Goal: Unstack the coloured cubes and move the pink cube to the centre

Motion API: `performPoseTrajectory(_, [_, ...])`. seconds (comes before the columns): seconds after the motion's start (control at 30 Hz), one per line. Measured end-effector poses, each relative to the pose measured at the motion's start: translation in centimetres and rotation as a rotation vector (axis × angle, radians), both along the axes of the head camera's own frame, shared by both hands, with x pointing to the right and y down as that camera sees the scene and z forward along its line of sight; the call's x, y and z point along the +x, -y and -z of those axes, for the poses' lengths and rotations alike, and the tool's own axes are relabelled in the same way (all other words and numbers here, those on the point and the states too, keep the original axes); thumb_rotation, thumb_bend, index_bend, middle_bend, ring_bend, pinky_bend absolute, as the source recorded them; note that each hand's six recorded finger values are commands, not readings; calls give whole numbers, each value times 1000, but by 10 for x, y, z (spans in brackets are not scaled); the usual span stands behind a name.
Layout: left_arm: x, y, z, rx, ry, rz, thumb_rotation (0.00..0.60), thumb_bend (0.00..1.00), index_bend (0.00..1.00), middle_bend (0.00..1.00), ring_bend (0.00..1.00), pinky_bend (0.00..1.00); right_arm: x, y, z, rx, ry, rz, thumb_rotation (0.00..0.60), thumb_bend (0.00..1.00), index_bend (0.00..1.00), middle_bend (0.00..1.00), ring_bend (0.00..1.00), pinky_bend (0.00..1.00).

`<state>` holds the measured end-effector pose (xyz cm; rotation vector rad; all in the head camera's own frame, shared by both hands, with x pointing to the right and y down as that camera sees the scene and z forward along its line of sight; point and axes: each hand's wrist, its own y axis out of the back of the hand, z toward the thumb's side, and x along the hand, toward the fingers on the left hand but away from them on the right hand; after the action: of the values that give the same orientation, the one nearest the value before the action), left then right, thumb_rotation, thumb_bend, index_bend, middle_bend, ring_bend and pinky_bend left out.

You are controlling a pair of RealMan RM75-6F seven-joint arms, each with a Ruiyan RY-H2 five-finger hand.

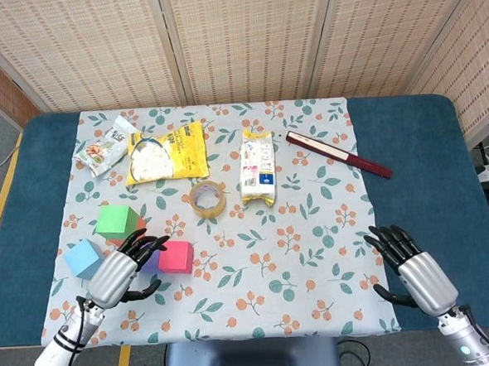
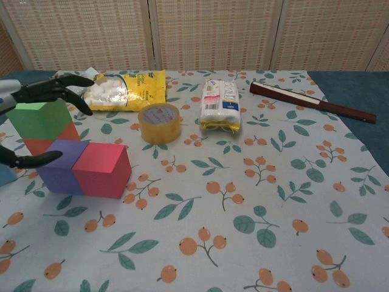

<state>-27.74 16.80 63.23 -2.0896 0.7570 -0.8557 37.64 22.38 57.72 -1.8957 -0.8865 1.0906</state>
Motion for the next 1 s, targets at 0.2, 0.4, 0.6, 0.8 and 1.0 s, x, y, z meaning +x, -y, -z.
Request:
performPoseTrajectory(0.2, [22,-1,-14,-117,-27,-53,600,339,0,0,0,0,-1,-2,-3,-14,-2,8,600,172,0,0,0,0])
performPoseTrajectory(0.4, [24,4,-47,-196,75,-91,600,337,0,0,0,0,0,0,1,-2,2,0,600,171,0,0,0,0])
performPoseTrajectory(0.6, [19,5,-68,-235,166,-102,600,329,0,0,0,0,1,1,0,-5,0,-3,600,172,0,0,0,0])
performPoseTrajectory(0.8, [13,11,-81,-221,210,-89,600,325,0,0,1,0,0,0,0,-9,-1,0,600,172,0,0,0,0])
performPoseTrajectory(1.0, [14,14,-91,-200,203,-78,600,314,4,184,198,8,1,0,1,-3,0,-3,600,172,0,0,0,0])
